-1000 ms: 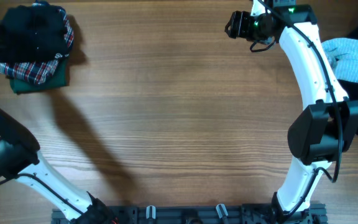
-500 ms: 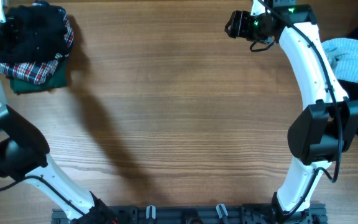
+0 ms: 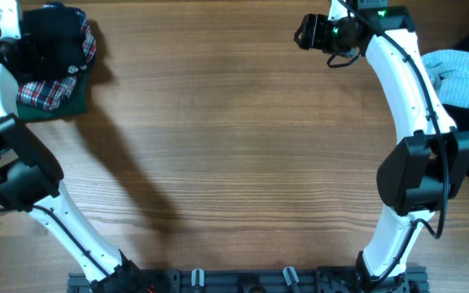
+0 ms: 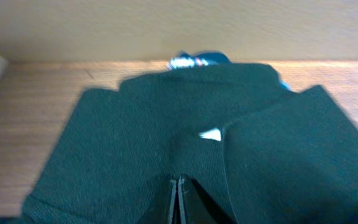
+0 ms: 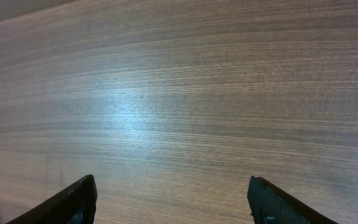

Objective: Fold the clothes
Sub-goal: 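Lower the black shirt onto the plaid clothes stack with the left gripper, then press and adjust the black shirt on the stack with the left gripper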

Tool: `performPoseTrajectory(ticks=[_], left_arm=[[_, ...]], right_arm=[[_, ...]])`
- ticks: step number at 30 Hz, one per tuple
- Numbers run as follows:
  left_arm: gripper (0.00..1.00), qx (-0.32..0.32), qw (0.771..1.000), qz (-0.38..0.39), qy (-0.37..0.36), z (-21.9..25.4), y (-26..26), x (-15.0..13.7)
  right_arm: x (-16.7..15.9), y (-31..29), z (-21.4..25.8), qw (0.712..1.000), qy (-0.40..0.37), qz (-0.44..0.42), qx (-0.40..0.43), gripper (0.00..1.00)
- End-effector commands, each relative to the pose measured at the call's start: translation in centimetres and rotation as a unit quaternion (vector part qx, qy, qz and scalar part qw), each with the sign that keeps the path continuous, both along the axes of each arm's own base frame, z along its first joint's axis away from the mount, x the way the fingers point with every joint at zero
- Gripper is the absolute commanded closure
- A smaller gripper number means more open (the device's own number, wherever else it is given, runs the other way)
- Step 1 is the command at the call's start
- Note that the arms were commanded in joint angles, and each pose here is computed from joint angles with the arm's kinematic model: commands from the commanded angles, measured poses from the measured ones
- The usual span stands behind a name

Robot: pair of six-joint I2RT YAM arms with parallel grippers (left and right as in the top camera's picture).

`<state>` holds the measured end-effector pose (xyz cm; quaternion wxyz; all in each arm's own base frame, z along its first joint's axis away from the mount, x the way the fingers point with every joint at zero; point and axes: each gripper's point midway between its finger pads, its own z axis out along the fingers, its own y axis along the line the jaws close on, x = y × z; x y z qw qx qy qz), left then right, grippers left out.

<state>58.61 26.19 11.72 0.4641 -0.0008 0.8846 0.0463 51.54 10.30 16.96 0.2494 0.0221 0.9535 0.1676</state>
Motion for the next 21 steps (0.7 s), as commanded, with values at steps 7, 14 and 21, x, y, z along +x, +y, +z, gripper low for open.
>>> performPoseTrajectory(ticks=[7, 14, 21], left_arm=[[0.96, 0.017, 1.000, 0.010, -0.008, -3.1, 1.5, 1.2], [0.96, -0.021, 0.998, 0.008, 0.056, -9.4, 0.7, -0.1], [0.90, -0.022, 0.999, -0.003, 0.036, -8.2, 0.4, 0.5]], right_arm=[[-0.1, 0.6, -1.2, 1.000, 0.014, 0.006, 0.006, 0.22], [-0.1, 0.6, -1.2, 1.000, 0.014, 0.007, 0.005, 0.22], [-0.1, 0.6, -1.2, 1.000, 0.014, 0.007, 0.005, 0.22]])
